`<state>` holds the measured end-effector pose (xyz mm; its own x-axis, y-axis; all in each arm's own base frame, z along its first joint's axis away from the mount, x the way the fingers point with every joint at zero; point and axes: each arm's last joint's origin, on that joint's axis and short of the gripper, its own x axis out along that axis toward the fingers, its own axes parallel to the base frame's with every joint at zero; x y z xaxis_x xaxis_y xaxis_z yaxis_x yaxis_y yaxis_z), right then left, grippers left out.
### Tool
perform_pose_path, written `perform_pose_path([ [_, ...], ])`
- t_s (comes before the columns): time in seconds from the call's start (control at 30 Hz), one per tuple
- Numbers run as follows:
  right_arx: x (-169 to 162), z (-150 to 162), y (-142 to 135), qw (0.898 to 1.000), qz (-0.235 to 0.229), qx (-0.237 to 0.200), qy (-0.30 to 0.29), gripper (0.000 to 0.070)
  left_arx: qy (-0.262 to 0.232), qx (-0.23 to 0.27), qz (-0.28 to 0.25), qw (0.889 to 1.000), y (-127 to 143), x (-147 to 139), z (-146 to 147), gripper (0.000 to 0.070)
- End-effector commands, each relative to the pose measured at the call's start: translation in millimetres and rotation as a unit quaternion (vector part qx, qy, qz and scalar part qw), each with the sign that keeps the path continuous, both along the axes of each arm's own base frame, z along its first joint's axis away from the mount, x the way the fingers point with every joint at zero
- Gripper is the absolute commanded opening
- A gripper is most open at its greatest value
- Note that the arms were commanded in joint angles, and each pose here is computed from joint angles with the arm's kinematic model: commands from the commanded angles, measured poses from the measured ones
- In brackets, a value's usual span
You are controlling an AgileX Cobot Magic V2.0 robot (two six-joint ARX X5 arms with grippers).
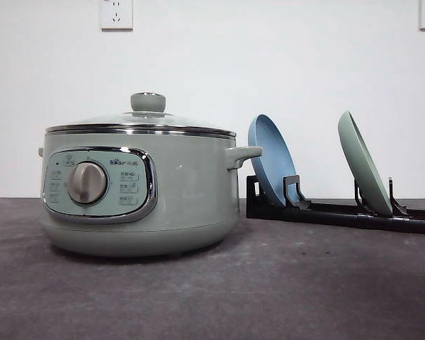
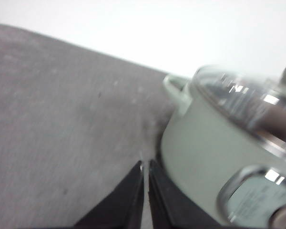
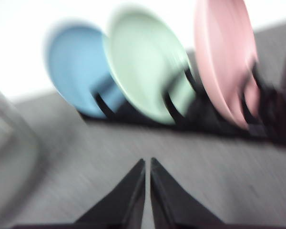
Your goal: Transfer potato from steamer to green plate
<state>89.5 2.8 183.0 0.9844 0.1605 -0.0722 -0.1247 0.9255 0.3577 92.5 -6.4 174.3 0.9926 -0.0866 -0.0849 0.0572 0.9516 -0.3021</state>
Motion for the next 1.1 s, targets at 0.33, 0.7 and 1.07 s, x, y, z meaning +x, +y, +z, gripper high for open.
perform_pose_path([
  [0.33, -24, 88, 4, 0.999, 0.043, 0.012, 0.027, 0.0004, -0.013, -0.004, -0.024, 1.000, -2, 2, 86, 0.0010],
  [0.7, -19, 165, 10, 0.988, 0.153, -0.029, 0.023, 0.0004, 0.022, -0.009, -0.149, 0.989, -15, 34, 168, 0.0010],
  [1.07, -2, 208, 25, 0.955, 0.287, -0.077, 0.008, 0.0004, 0.067, 0.028, -0.342, 0.937, -44, 70, 220, 0.0010],
])
